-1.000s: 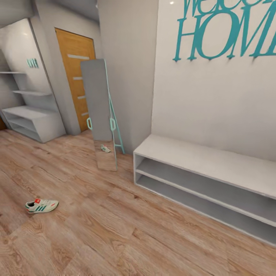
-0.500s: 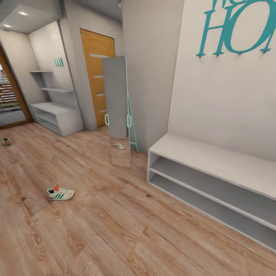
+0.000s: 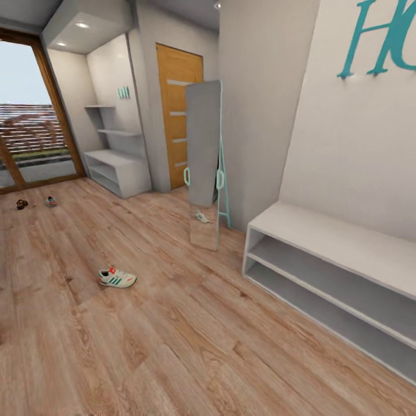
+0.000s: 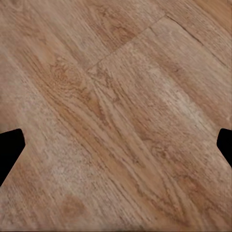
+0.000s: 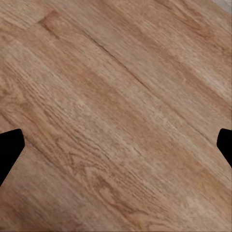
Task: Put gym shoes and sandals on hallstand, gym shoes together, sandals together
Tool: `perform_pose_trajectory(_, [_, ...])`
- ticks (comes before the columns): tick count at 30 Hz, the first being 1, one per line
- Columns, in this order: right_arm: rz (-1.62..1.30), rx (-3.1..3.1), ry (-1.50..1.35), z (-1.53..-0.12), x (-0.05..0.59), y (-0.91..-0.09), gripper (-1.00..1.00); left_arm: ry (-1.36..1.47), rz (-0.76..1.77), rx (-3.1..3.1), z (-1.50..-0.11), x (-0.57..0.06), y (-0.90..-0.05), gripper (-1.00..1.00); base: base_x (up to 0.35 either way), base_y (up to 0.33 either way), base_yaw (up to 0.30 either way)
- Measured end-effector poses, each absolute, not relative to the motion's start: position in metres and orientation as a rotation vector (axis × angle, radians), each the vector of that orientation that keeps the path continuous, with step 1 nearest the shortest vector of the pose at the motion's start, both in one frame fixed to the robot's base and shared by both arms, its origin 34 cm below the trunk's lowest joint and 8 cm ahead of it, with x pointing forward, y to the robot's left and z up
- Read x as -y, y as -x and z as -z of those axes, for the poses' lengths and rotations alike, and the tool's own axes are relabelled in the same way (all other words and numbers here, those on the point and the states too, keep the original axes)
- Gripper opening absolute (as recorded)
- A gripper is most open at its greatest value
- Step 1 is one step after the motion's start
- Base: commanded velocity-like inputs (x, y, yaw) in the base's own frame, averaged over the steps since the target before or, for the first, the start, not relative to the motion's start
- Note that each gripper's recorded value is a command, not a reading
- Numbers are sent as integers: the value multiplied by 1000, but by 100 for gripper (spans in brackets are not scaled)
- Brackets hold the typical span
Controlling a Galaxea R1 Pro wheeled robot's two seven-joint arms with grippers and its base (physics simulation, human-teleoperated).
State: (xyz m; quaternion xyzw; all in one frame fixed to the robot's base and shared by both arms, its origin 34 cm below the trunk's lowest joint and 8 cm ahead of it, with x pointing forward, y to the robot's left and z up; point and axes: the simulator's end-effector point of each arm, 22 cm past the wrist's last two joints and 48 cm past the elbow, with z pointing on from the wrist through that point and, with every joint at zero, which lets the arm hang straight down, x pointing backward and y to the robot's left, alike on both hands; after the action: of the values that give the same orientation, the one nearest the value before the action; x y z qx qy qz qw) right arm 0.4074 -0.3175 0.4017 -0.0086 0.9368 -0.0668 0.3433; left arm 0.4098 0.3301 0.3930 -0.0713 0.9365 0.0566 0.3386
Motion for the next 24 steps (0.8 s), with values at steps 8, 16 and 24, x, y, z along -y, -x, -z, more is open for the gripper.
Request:
perform_pose_trajectory(8, [173, -2435, 23, -385, 317, -405, 100, 186, -147, -2439, -377, -330, -407, 100, 0, 0, 279])
perform_pose_trajectory(16, [173, -2435, 23, -383, 317, -404, 100, 185, -147, -2438, -375, -330, -407, 100, 0, 0, 279])
perform_pose_trajectory(24, [172, -2435, 23, -383, 317, -404, 100, 184, -146, -2437, -375, -330, -407, 100, 0, 0, 279])
